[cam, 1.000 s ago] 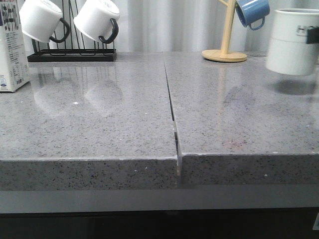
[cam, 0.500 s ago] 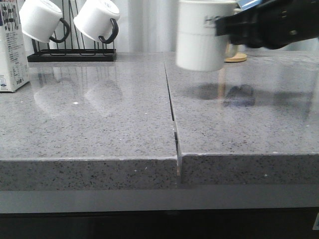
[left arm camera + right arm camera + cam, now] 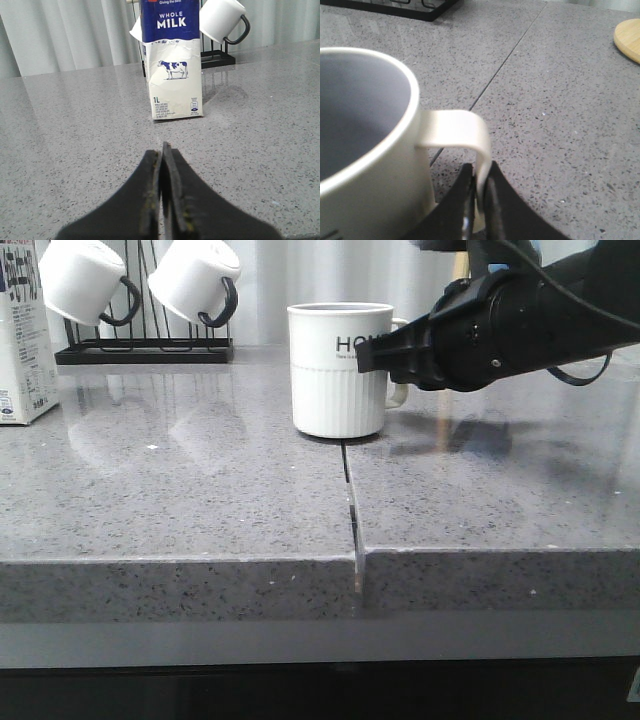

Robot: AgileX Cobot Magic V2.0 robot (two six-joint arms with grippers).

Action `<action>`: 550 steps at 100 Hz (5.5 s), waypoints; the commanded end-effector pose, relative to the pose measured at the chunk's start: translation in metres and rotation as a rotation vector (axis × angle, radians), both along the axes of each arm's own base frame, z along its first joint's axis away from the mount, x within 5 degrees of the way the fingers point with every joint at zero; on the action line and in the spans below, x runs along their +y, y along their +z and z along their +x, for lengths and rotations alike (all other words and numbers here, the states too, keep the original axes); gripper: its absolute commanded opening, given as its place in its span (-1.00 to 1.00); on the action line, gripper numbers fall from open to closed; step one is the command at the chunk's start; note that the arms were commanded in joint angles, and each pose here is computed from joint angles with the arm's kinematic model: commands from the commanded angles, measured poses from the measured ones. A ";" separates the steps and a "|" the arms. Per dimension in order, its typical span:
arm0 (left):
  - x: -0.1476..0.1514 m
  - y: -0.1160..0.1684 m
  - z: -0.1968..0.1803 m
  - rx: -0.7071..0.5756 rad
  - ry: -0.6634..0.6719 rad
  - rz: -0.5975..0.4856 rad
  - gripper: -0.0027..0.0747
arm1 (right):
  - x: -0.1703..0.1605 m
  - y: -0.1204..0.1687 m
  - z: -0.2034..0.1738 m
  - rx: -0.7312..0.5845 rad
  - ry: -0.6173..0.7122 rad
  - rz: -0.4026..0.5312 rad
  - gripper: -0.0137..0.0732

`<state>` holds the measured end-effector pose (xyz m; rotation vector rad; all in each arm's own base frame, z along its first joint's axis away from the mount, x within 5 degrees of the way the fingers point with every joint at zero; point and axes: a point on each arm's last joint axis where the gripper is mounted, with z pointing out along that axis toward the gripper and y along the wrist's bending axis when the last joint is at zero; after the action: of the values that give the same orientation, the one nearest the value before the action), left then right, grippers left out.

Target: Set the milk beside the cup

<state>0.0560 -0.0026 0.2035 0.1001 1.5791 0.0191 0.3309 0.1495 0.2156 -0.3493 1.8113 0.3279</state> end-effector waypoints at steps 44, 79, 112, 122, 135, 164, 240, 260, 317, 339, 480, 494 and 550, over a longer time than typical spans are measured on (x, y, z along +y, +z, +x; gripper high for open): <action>0.000 -0.005 -0.001 -0.074 -0.005 -0.019 -0.99 | -0.011 0.032 -0.023 -0.129 -0.005 0.059 0.03; 0.000 -0.005 -0.001 -0.074 -0.005 -0.019 -0.99 | -0.040 0.065 -0.086 -0.065 -0.005 0.030 -0.84; 0.000 -0.005 -0.001 -0.074 -0.005 -0.019 -0.99 | -0.073 0.090 -0.161 -0.087 -0.003 0.040 -0.84; 0.000 -0.005 -0.001 -0.074 -0.005 -0.019 -0.99 | -0.084 0.092 -0.184 -0.112 -0.003 0.052 -0.84; 0.000 -0.005 -0.001 -0.074 -0.005 -0.019 -0.99 | -0.097 0.092 -0.214 -0.132 -0.003 0.061 -0.84; 0.000 -0.005 -0.001 -0.074 -0.005 -0.019 -0.99 | -0.120 0.089 -0.266 -0.129 -0.001 0.060 -0.84; 0.000 0.025 -0.006 -0.164 -0.006 -0.024 -0.99 | -0.134 0.069 -0.297 -0.152 0.000 0.070 -0.84; 0.001 0.066 -0.010 -0.090 0.007 -0.022 -0.99 | -0.134 0.069 -0.297 -0.152 0.000 0.070 -0.84; -0.001 0.116 0.042 0.091 0.011 -0.005 -0.83 | -0.134 0.069 -0.297 -0.152 0.000 0.070 -0.84; -0.004 0.113 0.069 0.094 0.000 -0.069 0.78 | -0.134 0.069 -0.297 -0.152 0.000 0.070 -0.84; -0.030 0.108 0.248 0.016 -0.052 -0.208 0.75 | -0.134 0.069 -0.297 -0.152 0.000 0.070 -0.84; -0.032 0.103 0.262 0.032 -0.050 -0.207 0.66 | -0.134 0.069 -0.297 -0.152 0.000 0.070 -0.84; -0.039 0.108 0.260 0.023 -0.014 -0.252 -0.18 | -0.134 0.069 -0.297 -0.152 0.000 0.070 -0.84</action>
<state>0.3242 -0.0364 0.2779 -0.0910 1.7437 -0.1872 0.0334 0.0155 0.2708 -0.3303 1.7305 0.3494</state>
